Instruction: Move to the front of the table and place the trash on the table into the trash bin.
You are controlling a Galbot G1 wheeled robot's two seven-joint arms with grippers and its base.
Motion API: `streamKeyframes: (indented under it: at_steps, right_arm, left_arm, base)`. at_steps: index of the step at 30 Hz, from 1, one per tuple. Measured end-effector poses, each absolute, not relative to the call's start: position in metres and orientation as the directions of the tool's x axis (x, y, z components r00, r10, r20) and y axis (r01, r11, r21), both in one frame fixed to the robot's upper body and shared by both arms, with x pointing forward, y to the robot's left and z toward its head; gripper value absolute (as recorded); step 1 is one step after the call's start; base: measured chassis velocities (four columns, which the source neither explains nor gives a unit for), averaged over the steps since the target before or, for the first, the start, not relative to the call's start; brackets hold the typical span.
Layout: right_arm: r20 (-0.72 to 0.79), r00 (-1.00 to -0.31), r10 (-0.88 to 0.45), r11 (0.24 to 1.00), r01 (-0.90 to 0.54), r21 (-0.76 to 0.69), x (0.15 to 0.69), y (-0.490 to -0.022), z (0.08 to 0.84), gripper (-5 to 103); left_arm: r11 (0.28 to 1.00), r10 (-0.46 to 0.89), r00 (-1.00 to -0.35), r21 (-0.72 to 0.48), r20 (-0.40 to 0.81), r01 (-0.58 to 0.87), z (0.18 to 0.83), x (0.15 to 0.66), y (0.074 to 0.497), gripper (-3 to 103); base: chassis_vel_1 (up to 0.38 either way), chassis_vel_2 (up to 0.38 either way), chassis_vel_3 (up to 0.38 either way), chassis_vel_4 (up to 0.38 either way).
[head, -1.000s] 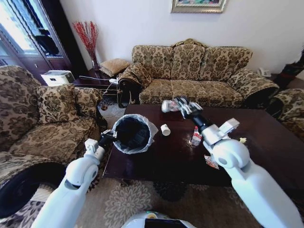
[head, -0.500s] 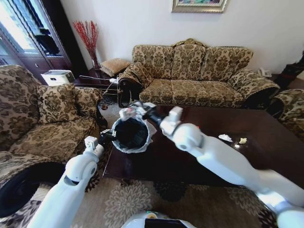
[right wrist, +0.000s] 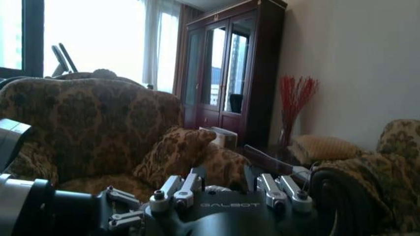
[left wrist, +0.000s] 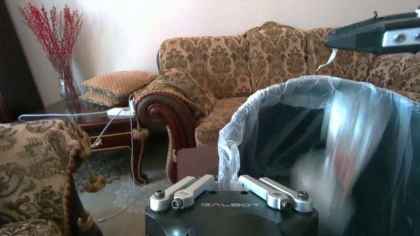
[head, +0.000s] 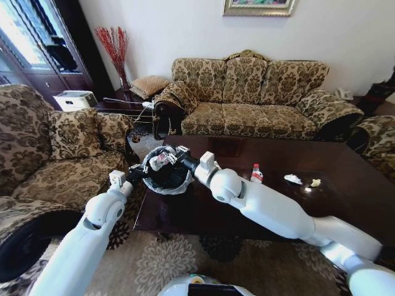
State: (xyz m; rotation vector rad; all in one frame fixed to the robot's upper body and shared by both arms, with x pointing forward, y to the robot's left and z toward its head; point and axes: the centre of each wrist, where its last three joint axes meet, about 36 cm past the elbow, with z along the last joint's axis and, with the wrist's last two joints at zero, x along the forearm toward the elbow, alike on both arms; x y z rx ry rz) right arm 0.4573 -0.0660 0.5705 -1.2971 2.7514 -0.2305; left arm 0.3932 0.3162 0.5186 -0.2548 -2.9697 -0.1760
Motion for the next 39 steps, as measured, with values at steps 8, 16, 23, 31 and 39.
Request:
streamKeyframes:
  at_steps: [8, 16, 23, 31, 39]
  right_arm:
    - [-0.047, -0.653, -0.756, 0.650, -0.740, -0.172, 0.458, -0.070, 0.577, 65]
    - [-0.153, -0.811, -0.564, 0.825, -0.563, -0.054, 0.489, -0.140, 0.604, 97]
    - [-0.065, -0.925, -0.374, 0.927, -0.374, -0.008, 0.516, -0.228, 0.547, 100]
    - [0.102, -0.964, -0.247, 0.968, -0.249, -0.016, 0.525, -0.266, 0.433, 100]
    - [0.201, -0.955, -0.219, 0.972, -0.231, -0.035, 0.532, -0.253, 0.357, 100]
  left_arm:
    - [0.979, 0.160, -0.975, 0.103, 0.156, 0.177, 0.521, 0.392, 0.317, 1]
    - [0.984, 0.149, -0.981, 0.084, 0.124, 0.160, 0.520, 0.387, 0.318, 1]
    - [0.987, 0.132, -0.986, 0.080, 0.106, 0.140, 0.520, 0.385, 0.321, 1]
    - [0.995, 0.082, -0.993, 0.057, 0.084, 0.087, 0.509, 0.392, 0.319, 1]
    - [0.997, 0.043, -0.997, 0.058, 0.071, 0.047, 0.503, 0.394, 0.315, 1]
  base:
    - [0.000, 0.000, 0.000, 0.000]
    - [0.000, 0.000, 0.000, 0.000]
    - [0.000, 0.000, 0.000, 0.000]
    - [0.000, 0.000, 0.000, 0.000]
    - [0.000, 0.000, 0.000, 0.000]
